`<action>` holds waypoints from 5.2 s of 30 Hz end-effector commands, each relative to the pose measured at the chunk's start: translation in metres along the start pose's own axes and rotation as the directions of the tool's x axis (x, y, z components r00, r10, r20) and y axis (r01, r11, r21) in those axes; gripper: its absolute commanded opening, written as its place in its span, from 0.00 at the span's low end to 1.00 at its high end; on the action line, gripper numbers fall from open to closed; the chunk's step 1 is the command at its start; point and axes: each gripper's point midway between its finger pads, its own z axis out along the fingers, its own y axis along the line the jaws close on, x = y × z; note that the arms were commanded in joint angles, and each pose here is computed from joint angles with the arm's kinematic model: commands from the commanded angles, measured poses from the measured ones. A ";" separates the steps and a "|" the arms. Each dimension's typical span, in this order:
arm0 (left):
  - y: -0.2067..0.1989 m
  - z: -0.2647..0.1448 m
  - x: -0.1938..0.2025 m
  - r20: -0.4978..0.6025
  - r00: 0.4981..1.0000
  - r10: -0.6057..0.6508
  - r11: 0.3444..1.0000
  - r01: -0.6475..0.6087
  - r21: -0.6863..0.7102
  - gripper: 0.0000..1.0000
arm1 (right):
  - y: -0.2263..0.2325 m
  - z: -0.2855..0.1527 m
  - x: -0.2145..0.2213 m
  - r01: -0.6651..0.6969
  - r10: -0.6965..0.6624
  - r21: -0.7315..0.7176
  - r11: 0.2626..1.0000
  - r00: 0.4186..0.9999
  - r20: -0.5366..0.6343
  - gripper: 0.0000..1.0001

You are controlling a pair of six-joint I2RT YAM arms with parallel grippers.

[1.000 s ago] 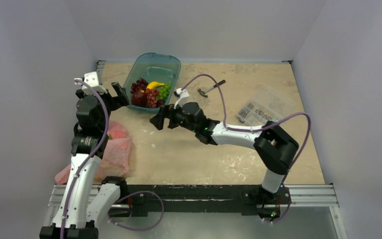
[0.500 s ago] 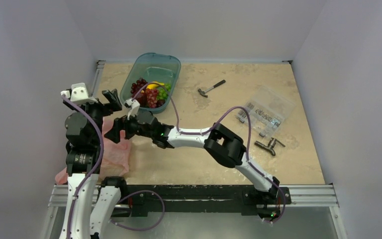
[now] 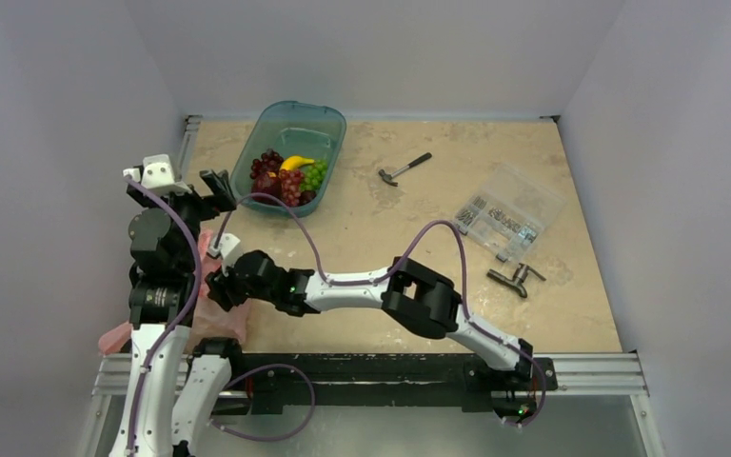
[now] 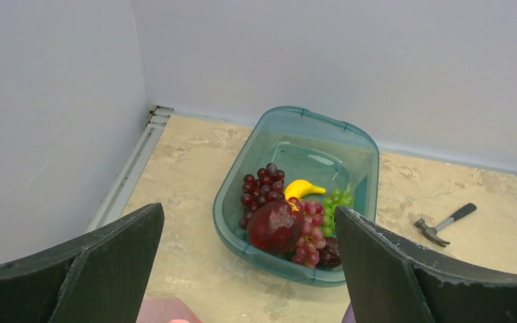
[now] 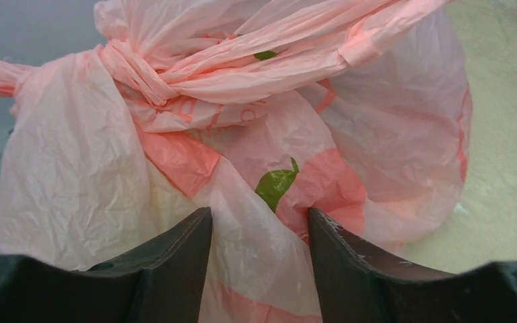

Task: Take the fake fruits out of the plastic bag
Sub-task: Move the plastic bag to the center of the board, then untie the plastic bag at the center of the board.

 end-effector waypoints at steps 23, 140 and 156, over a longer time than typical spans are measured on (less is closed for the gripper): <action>-0.090 0.039 0.067 -0.364 0.929 -0.072 0.895 0.221 0.387 0.92 | -0.115 -0.189 -0.044 -0.193 0.057 0.444 0.875 0.952 0.300 0.00; -0.083 -0.133 0.097 -0.630 0.777 -0.024 0.908 0.281 0.312 0.98 | -0.063 -0.141 -0.053 -0.439 0.441 -0.044 0.897 0.897 0.036 0.08; -0.094 -0.174 0.230 -0.902 0.339 -0.267 0.873 0.481 -0.078 0.67 | -0.065 -0.137 -0.114 -0.614 0.655 -0.328 0.718 0.755 0.018 0.09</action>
